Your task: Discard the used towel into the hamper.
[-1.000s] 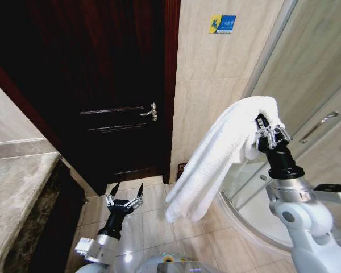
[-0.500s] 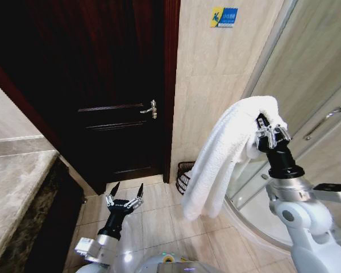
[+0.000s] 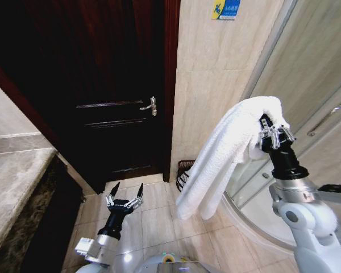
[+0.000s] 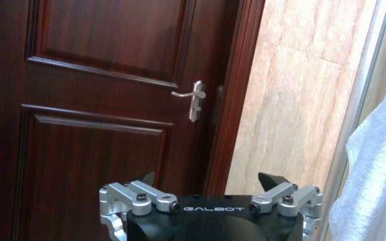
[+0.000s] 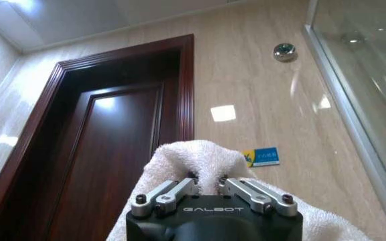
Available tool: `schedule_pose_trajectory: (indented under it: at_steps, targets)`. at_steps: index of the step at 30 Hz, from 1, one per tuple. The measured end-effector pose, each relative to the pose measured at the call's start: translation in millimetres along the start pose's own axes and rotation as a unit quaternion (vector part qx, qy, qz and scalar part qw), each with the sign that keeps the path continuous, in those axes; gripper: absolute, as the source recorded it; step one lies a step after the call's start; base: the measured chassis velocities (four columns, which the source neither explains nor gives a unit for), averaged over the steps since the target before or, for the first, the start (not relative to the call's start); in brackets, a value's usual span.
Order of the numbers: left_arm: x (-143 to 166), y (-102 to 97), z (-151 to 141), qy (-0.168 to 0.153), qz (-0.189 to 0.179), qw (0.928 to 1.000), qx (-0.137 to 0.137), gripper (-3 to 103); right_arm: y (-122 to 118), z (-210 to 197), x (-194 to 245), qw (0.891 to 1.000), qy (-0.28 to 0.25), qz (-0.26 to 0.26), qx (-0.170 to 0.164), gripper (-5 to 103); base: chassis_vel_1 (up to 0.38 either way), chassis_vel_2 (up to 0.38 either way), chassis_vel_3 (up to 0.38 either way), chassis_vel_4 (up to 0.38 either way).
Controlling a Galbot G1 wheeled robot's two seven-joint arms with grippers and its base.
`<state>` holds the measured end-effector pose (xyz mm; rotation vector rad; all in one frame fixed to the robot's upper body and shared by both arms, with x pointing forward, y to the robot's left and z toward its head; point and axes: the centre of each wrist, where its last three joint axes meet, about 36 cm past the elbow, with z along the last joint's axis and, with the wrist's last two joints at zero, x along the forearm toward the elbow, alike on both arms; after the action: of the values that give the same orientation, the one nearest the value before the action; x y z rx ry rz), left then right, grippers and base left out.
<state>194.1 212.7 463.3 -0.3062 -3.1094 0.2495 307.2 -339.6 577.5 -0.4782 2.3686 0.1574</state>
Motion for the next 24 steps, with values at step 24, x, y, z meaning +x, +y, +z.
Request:
schedule_pose_trajectory:
  at_steps: [24]
  targets:
    - [0.0, 0.0, 0.0, 0.000, 0.000, 1.0000, 0.000, 100, -21.1, 2.0, 2.4, 0.999, -0.008, 0.022, 0.032, 8, -0.132, 0.135, 0.134, -0.123]
